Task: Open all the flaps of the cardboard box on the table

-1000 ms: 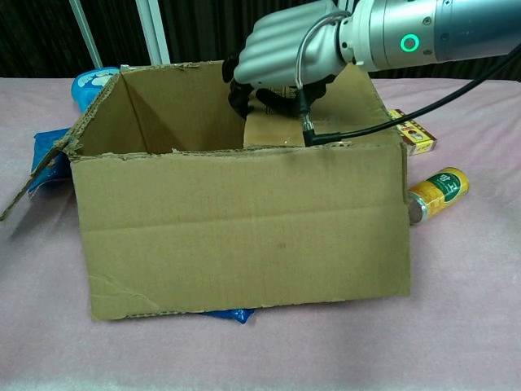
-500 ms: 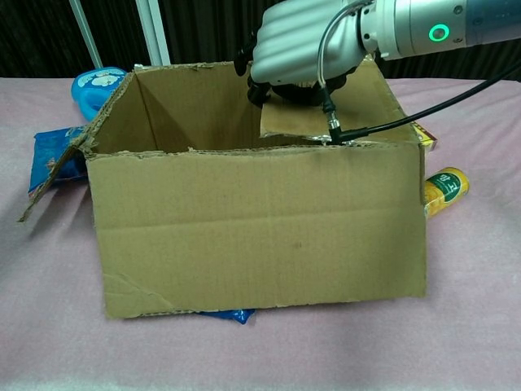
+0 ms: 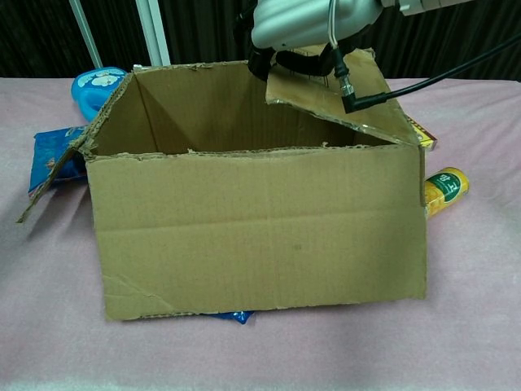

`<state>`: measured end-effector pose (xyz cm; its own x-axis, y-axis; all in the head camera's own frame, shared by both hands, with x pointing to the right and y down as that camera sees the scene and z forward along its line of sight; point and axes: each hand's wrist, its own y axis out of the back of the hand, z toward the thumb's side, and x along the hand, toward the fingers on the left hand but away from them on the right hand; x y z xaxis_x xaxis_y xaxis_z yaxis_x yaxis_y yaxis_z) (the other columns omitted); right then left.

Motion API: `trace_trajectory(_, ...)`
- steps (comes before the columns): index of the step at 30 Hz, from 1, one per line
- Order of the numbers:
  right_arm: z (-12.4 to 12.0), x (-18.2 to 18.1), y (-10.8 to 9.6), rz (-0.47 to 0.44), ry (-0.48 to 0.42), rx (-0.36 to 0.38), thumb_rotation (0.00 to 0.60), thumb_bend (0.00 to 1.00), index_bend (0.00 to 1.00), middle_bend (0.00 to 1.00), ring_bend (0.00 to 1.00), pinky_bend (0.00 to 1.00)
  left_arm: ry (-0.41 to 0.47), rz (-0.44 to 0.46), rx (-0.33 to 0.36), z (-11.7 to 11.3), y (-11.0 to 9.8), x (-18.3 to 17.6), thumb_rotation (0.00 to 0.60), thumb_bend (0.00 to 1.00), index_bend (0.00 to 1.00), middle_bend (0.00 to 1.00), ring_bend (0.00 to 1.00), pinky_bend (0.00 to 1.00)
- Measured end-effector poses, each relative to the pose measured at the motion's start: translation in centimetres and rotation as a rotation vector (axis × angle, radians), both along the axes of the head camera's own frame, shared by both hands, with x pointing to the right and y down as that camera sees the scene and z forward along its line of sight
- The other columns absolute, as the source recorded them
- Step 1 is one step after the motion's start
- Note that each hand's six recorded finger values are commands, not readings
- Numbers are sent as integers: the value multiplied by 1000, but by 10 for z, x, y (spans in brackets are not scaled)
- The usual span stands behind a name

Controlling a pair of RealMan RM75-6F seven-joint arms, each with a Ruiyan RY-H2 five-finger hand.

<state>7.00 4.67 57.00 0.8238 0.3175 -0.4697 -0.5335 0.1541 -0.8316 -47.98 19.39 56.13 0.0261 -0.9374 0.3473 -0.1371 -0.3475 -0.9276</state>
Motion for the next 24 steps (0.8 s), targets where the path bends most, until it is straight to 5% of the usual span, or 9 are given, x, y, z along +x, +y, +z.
trace_trajectory(5, -8, 3, -4, -2, 5, 34, 600, 403, 505, 418, 177, 231, -2, 1, 1, 0, 0, 0, 600, 194, 0, 2, 0, 0)
trace_trajectory(24, -29, 18, -19, -25, 70, 140, 600, 397, 501, 418, 176, 231, -1, -1, -4, 0, 1, 1, 600, 194, 0, 2, 0, 0)
